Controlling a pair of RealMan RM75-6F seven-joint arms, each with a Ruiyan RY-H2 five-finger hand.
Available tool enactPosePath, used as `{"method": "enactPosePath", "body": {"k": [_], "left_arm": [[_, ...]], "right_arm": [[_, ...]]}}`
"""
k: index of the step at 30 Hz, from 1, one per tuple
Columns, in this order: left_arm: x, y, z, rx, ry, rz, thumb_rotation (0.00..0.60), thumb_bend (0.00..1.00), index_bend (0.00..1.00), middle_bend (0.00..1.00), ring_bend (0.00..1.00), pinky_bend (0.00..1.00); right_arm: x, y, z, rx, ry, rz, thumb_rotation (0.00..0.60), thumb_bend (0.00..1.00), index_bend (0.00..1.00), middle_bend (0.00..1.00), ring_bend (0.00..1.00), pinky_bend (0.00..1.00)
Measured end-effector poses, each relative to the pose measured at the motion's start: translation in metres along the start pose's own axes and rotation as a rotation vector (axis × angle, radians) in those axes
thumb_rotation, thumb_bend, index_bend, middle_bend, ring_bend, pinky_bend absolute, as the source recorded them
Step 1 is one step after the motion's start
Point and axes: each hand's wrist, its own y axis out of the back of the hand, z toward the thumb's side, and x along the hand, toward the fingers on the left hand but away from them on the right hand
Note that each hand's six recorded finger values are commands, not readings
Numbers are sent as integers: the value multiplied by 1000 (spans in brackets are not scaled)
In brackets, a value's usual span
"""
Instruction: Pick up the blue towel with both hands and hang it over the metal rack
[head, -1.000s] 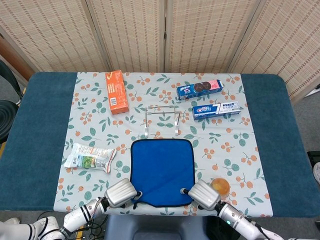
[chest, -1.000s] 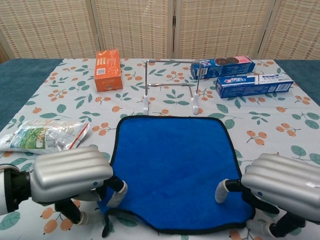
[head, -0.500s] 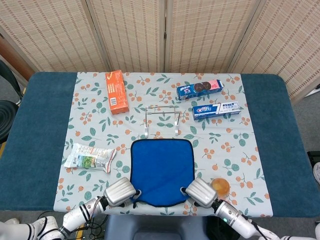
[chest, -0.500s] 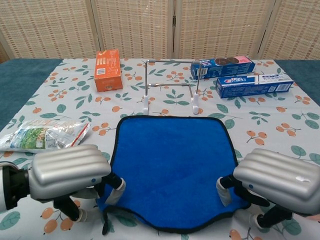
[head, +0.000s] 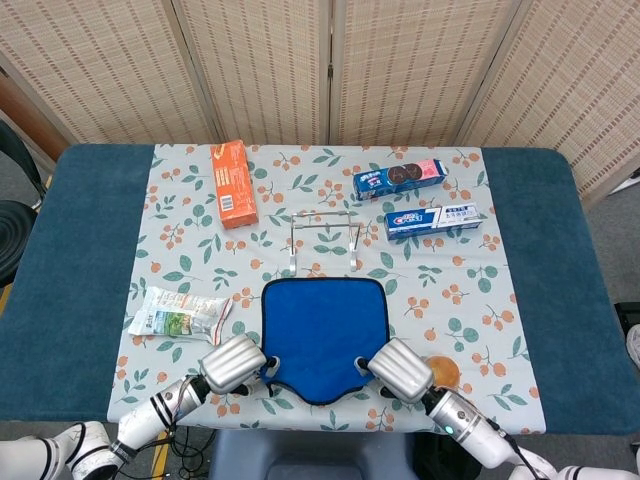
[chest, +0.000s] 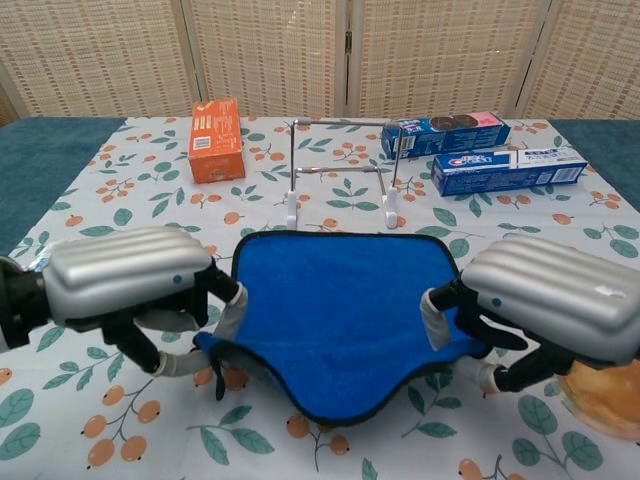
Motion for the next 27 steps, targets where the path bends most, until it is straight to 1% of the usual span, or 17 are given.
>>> {"method": "enactPosePath", "body": {"k": [4, 10, 20, 24, 27], "left_arm": [[8, 32, -4, -42, 9, 62, 600, 386, 623, 1000, 946, 1000], [21, 72, -10, -100, 31, 148, 600, 386, 628, 1000, 943, 1000], [48, 119, -22, -198, 85, 237, 600, 385, 623, 1000, 943, 1000], [60, 136, -24, -228, 103, 264, 600, 385, 624, 1000, 943, 1000], [70, 149, -24, -229, 108, 279, 600, 385, 624, 1000, 943, 1000]], "right_arm": [[-8, 20, -6, -2, -17, -51, 600, 452, 673, 893, 871, 960], [-18, 59, -20, 10, -52, -144, 600, 452, 673, 893, 872, 961], [-32, 117, -44, 37, -115, -264, 600, 453, 673, 896, 875, 963], [-35, 133, -54, 41, -146, -294, 600, 453, 673, 896, 876, 963], [-38, 144, -60, 53, -167, -313, 600, 453, 676, 896, 876, 963]]}}
